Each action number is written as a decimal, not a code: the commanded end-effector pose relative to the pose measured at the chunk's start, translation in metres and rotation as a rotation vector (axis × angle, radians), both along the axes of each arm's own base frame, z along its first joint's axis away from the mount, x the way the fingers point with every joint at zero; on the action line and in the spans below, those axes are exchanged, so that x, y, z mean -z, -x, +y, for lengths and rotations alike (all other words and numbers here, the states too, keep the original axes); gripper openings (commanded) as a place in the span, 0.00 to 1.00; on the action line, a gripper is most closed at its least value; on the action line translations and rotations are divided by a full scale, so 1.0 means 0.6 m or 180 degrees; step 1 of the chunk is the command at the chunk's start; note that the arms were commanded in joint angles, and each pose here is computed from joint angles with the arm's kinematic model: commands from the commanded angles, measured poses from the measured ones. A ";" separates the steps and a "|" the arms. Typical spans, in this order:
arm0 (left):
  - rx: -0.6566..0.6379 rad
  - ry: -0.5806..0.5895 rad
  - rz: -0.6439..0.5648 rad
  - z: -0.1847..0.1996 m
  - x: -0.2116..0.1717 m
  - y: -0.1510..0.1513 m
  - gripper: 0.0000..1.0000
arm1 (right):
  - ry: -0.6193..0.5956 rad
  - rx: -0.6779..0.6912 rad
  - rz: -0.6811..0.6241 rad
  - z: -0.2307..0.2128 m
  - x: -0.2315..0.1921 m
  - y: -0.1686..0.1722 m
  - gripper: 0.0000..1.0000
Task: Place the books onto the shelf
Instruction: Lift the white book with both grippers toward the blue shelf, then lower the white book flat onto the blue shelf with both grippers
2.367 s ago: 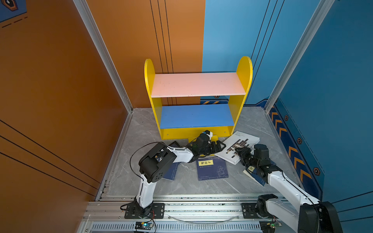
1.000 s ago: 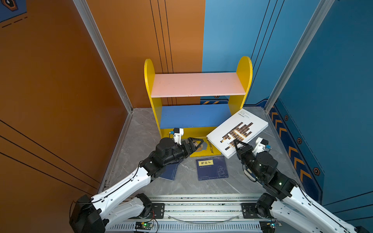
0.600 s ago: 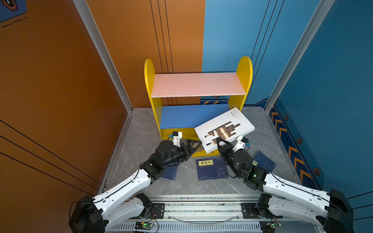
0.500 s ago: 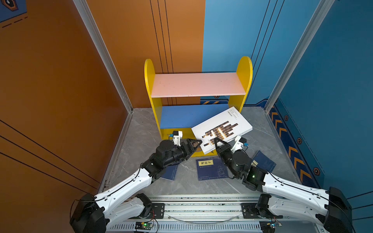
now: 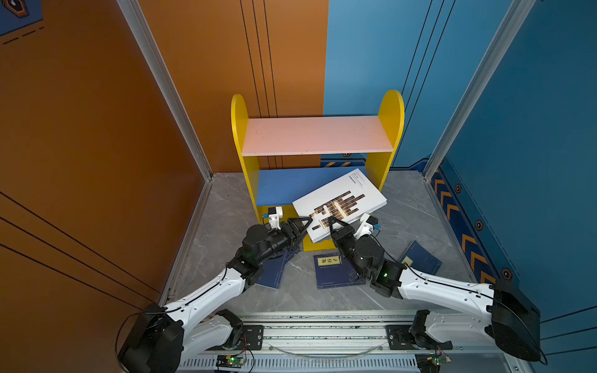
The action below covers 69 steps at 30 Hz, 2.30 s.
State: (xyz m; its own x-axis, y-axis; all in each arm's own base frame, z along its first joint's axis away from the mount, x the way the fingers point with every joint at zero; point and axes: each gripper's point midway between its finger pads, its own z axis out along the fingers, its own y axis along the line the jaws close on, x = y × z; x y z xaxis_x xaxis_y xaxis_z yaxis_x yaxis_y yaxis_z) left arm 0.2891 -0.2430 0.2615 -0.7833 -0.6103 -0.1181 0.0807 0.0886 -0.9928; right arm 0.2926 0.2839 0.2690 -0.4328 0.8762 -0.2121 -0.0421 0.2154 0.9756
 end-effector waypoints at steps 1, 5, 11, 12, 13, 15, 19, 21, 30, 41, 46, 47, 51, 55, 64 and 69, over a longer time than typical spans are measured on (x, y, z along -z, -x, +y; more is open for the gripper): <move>0.0050 0.0238 -0.0192 0.008 -0.038 -0.013 0.45 | -0.0359 -0.0137 -0.0111 0.029 -0.042 -0.016 0.23; 0.0024 0.0348 -0.0173 0.025 -0.043 -0.040 0.34 | -0.0467 -0.0209 -0.0072 0.058 -0.025 -0.047 0.27; 0.0026 0.0283 -0.0233 0.043 -0.049 -0.087 0.27 | -0.0474 -0.0227 0.0064 0.057 0.009 -0.100 0.60; 0.0019 0.0265 -0.0243 0.047 -0.049 -0.094 0.26 | -0.0413 -0.0191 0.0081 0.048 0.016 -0.108 0.65; 0.0010 0.0238 -0.0240 0.050 -0.046 -0.103 0.26 | -0.0345 -0.0142 0.0126 0.036 0.025 -0.114 0.67; 0.0017 0.0163 -0.0233 0.054 -0.042 -0.120 0.27 | -0.0148 -0.0061 0.0180 0.009 0.038 -0.127 0.72; 0.0115 0.0031 -0.0164 0.048 -0.031 -0.160 0.28 | 0.0351 0.0138 0.0425 -0.073 0.065 -0.152 0.79; 0.0216 0.0001 -0.0163 0.039 -0.033 -0.181 0.28 | 0.0649 0.0185 0.0457 -0.105 0.064 -0.155 0.82; 0.0166 -0.0435 -0.0114 0.025 0.002 -0.271 0.31 | 0.1780 -0.0063 0.0166 -0.177 0.033 -0.202 0.92; -0.0051 -0.1123 -0.0008 0.040 0.061 -0.314 0.33 | 0.2135 -0.0303 0.0141 -0.176 0.066 -0.293 0.96; -0.0190 -0.1257 -0.0029 0.049 0.070 -0.322 0.33 | 0.2379 -0.0227 0.0200 -0.188 0.075 -0.305 0.97; -0.0215 -0.1278 -0.0039 0.051 0.071 -0.324 0.33 | 0.2406 -0.0224 0.0221 -0.189 0.080 -0.305 0.97; -0.0311 -0.1374 -0.0024 0.059 0.082 -0.324 0.33 | 0.2665 -0.0009 0.0488 -0.222 0.095 -0.293 1.00; -0.0353 -0.1451 0.0003 0.061 0.089 -0.326 0.34 | 0.2778 -0.0147 0.0522 -0.221 0.101 -0.282 1.00; -0.0516 -0.2139 -0.0011 0.089 0.091 -0.293 0.75 | 0.2594 -0.0238 0.0522 -0.190 0.122 -0.281 0.99; -0.0506 -0.2479 -0.0031 0.098 0.090 -0.272 0.84 | 0.2642 -0.0331 0.0565 -0.173 0.136 -0.284 0.96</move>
